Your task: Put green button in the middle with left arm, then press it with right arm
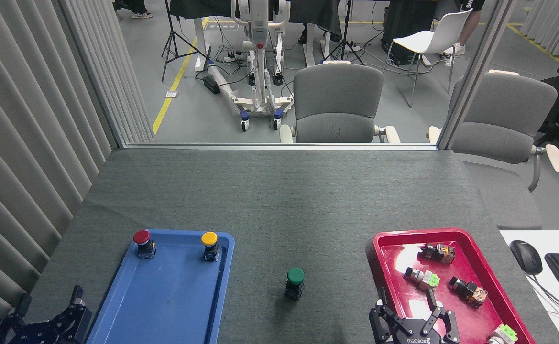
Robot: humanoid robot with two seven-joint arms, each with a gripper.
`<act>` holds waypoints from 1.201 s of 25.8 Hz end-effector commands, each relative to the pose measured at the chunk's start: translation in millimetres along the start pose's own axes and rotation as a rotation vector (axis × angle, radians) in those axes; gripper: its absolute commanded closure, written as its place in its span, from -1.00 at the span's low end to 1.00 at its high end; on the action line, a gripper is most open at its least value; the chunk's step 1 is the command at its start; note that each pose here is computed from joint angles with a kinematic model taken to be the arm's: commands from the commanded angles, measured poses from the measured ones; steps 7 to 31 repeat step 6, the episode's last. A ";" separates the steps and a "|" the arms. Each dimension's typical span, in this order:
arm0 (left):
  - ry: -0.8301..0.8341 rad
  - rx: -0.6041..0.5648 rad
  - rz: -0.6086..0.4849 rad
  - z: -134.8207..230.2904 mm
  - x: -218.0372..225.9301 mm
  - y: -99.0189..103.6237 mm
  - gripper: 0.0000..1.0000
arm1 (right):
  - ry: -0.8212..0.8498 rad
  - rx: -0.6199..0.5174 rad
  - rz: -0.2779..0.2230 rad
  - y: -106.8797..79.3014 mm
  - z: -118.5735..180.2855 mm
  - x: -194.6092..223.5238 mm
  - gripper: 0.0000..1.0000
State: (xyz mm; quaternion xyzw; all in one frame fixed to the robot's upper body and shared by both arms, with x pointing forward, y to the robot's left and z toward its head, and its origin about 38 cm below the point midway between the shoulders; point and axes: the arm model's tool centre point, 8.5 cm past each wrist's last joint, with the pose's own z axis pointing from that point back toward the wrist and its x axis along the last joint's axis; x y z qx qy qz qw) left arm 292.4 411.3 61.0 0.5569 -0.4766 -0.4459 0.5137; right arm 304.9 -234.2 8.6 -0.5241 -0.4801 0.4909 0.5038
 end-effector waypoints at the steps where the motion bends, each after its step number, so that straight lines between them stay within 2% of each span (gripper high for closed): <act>1: 0.003 -0.001 0.001 0.1 0.1 -0.6 -0.99 | 0.002 0.002 0.003 -0.1 -0.1 -0.7 -1.00; 31: 0.012 0.004 0.008 1.0 2.1 -1.0 -0.99 | 0.001 -0.001 0.000 0.0 0.5 -0.1 -1.00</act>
